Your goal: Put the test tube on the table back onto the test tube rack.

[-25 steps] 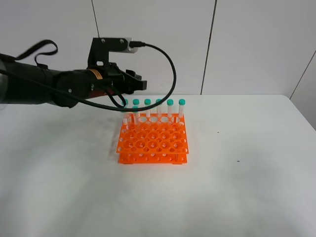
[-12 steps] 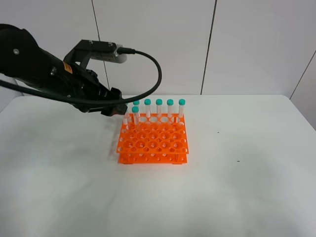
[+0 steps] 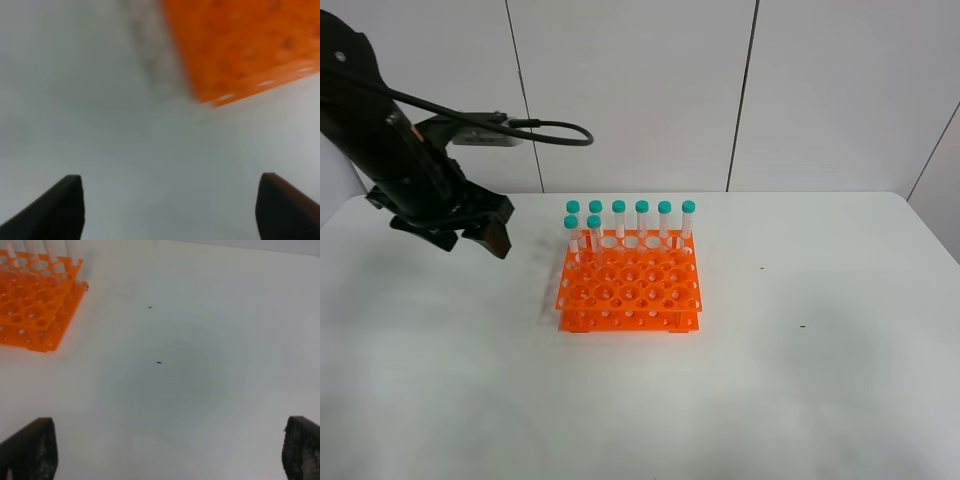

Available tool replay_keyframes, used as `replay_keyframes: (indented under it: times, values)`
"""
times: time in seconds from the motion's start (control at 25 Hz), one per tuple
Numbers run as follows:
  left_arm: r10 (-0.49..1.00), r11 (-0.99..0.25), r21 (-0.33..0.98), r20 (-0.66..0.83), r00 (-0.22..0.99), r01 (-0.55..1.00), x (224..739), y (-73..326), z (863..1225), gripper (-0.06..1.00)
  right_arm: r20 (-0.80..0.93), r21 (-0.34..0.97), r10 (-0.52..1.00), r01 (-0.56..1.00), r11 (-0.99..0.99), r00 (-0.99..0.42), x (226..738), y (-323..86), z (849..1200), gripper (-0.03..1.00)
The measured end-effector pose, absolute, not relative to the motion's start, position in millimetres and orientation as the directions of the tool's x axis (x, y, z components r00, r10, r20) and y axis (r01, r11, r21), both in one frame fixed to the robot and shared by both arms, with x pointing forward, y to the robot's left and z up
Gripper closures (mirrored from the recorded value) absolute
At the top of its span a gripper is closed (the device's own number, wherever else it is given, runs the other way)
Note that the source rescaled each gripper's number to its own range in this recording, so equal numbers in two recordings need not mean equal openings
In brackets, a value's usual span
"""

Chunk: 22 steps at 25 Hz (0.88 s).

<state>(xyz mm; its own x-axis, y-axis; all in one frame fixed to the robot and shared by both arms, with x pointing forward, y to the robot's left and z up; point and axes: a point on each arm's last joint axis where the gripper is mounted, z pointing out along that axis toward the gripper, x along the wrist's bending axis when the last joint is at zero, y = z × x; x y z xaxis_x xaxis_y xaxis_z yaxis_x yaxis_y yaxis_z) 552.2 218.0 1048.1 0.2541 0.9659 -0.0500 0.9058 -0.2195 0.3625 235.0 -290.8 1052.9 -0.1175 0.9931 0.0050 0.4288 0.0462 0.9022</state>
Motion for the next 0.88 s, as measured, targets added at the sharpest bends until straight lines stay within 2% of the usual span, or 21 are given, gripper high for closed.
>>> replay_keyframes:
  times: [0.16, 0.32, 0.6, 0.88]
  values:
    - [0.994, -0.085, 0.287, -0.046, 0.103, 0.954, 554, 271, 1046, -0.05, 0.005, 0.902, 0.993, 0.429, 0.046, -0.118, 235, -291, 1053, -0.03]
    - [0.999, 0.005, 0.246, -0.037, 0.004, 0.969, 549, 305, 1048, -0.05, 0.006, 0.902, 0.993, 0.429, 0.046, -0.118, 235, -291, 1053, -0.03]
    - [0.999, 0.008, 0.285, -0.032, 0.001, 0.959, 503, 306, 1062, -0.05, 0.006, 0.902, 0.993, 0.429, 0.046, -0.118, 235, -291, 1053, -0.03]
    - [0.998, -0.022, 0.450, -0.035, 0.043, 0.893, 437, 295, 1064, -0.05, 0.006, 0.902, 0.993, 0.429, 0.046, -0.118, 235, -291, 1053, -0.03]
